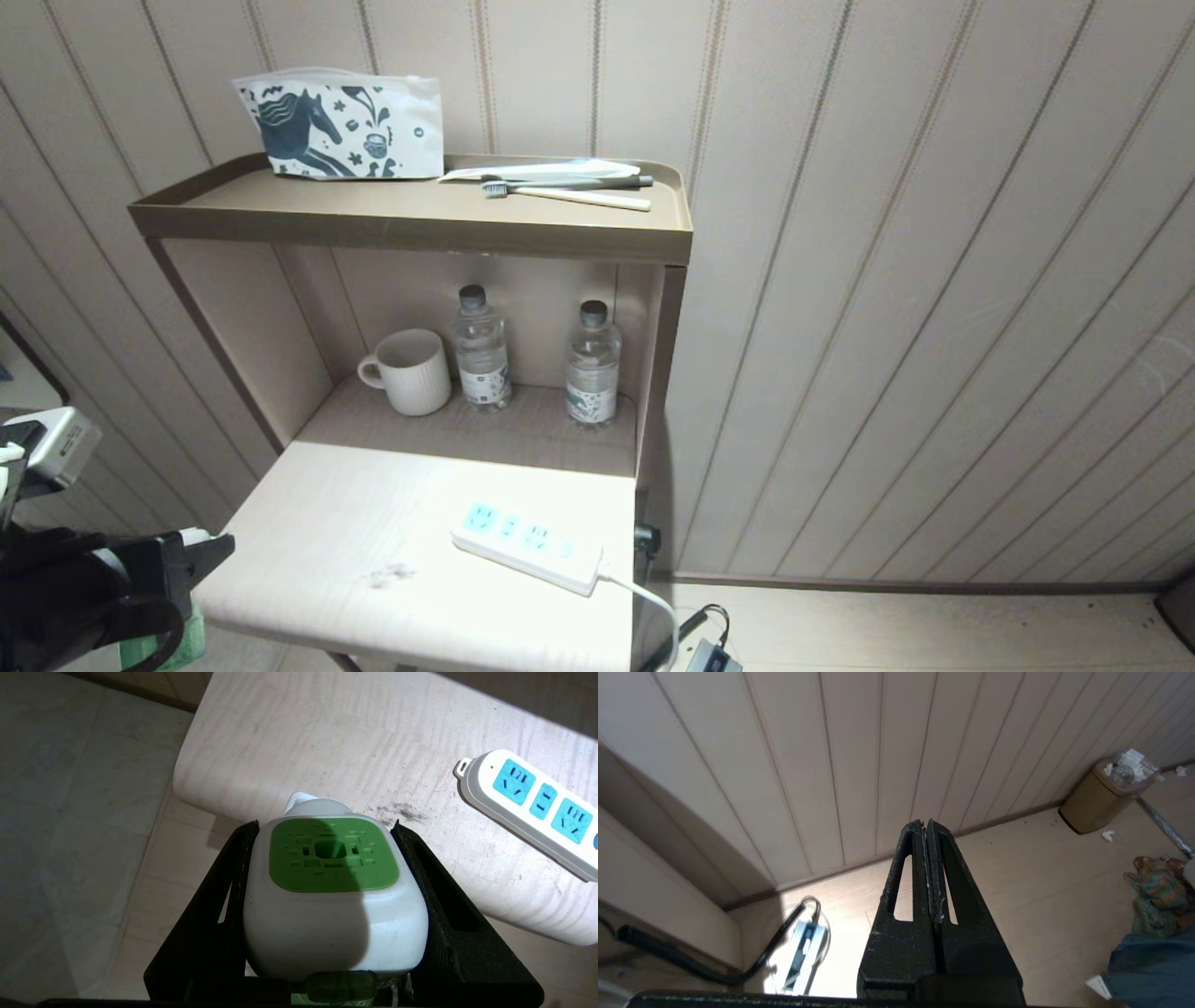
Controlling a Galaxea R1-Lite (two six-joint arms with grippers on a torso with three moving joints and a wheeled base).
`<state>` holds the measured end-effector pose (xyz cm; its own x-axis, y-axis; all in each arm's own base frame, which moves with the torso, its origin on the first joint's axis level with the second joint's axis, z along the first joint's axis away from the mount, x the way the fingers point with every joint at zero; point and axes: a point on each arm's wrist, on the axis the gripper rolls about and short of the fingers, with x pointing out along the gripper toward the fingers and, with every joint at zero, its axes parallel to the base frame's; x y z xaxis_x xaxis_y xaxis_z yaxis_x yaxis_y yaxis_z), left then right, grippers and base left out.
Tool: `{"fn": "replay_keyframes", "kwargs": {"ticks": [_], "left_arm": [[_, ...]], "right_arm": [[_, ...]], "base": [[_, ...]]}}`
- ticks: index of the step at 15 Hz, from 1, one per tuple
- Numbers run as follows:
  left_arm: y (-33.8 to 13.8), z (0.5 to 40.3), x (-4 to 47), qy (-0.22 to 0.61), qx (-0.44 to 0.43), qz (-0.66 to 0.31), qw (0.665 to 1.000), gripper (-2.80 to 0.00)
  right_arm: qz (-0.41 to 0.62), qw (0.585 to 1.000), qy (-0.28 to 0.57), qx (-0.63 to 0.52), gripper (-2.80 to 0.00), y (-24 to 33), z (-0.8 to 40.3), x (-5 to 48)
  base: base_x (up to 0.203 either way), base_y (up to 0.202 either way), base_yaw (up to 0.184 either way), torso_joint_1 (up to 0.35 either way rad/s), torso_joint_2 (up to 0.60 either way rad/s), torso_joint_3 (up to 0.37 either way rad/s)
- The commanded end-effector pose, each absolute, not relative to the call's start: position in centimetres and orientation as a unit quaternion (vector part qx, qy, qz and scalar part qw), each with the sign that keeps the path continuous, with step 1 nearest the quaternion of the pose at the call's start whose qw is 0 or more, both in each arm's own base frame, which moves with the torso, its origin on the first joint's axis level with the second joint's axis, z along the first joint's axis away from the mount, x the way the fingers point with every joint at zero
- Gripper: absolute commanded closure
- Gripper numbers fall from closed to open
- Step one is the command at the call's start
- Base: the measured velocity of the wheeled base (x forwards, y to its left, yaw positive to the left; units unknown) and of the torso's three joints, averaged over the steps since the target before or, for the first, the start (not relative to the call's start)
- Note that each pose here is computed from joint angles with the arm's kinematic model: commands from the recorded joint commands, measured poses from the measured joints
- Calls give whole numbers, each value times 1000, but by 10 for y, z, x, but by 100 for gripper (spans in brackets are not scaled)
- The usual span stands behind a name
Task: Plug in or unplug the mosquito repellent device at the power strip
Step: Place the mosquito repellent liquid on the table
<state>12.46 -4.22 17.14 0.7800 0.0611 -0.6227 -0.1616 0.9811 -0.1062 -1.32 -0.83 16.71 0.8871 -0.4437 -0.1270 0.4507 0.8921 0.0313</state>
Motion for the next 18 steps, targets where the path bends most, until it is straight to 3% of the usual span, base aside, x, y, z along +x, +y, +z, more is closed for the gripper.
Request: {"fn": "replay_keyframes", "kwargs": {"ticks": [1,4,10,14,18], "left_arm": [[-42,170,124,329,-77,61,939,0],[-43,167,126,326,-82,49,941,0],[-44,163,127,320,-67,32,944,0],[-45,161,129,323,-67,29,944,0],[-47,152,132,293,-62,2,954,0]], "right_arm": [[-237,970,50,31,0,-8,155,-17],[-225,974,37,-6,0,-8,127,-5],[28,998,44,-24,0,2,92,-4],[29,998,14,-54,0,1,87,-13],[6,1000,10,-12,0,0,74,-22]], "base": [[0,0,0,0,0,0],[0,0,0,0,0,0],[0,0,0,0,0,0],[0,0,0,0,0,0],[0,0,0,0,0,0]]}}
